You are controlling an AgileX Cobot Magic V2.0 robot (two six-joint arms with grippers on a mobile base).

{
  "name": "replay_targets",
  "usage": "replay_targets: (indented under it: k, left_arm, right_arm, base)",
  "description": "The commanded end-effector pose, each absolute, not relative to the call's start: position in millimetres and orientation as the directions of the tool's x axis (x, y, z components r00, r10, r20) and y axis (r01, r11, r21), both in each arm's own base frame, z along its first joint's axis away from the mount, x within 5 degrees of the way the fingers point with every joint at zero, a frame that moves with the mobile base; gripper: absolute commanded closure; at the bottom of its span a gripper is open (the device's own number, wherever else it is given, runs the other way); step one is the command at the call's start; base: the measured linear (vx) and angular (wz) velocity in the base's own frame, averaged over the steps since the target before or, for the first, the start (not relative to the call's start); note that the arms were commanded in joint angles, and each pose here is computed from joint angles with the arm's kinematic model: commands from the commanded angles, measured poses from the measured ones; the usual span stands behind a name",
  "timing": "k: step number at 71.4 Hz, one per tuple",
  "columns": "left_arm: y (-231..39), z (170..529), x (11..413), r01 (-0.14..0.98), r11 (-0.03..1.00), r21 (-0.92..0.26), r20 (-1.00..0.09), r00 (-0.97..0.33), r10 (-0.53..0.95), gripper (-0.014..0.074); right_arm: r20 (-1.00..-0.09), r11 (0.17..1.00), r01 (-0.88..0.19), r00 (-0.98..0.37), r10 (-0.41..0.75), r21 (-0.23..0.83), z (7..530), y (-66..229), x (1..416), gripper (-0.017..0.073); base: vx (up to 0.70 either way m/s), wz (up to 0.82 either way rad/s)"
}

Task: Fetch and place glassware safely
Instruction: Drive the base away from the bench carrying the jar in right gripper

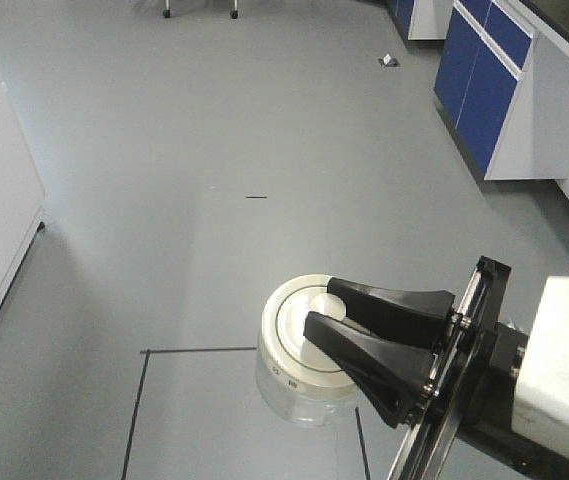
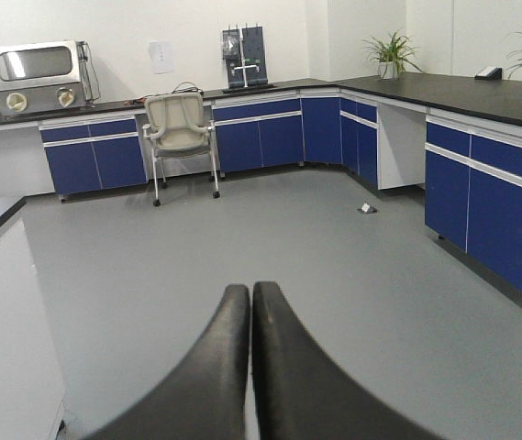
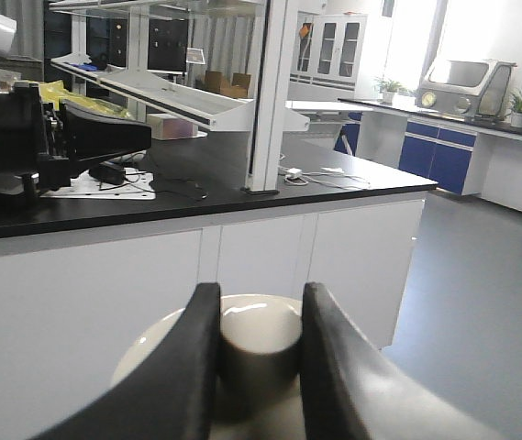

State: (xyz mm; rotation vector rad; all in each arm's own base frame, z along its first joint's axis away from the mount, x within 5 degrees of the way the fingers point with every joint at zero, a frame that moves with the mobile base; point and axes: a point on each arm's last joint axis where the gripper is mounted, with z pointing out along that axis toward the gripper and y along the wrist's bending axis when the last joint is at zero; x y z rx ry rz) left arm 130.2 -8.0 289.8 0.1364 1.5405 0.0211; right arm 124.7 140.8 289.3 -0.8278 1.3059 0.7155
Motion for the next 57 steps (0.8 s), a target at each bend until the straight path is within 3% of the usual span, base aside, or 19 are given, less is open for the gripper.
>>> replay_targets:
  k: [1, 57]
  left_arm:
    - [-9.5, 305.2, 130.3, 0.079, 0.993, 0.087, -0.989, 0.127, 0.077, 0.0601]
    - [-9.5, 305.2, 130.3, 0.079, 0.993, 0.087, -0.989, 0.127, 0.077, 0.0601]
  right_arm:
    - [-0.973, 0.518, -0.847, 0.204, 0.112, -0.118, 310.6, 140.8, 121.2, 0.0563]
    - [-0.972, 0.518, -0.847, 0.205, 0.112, -0.118, 310.7, 140.8, 121.2, 0.0563]
  base:
    - [0.45, -0.05]
    - [0.51, 0.05]
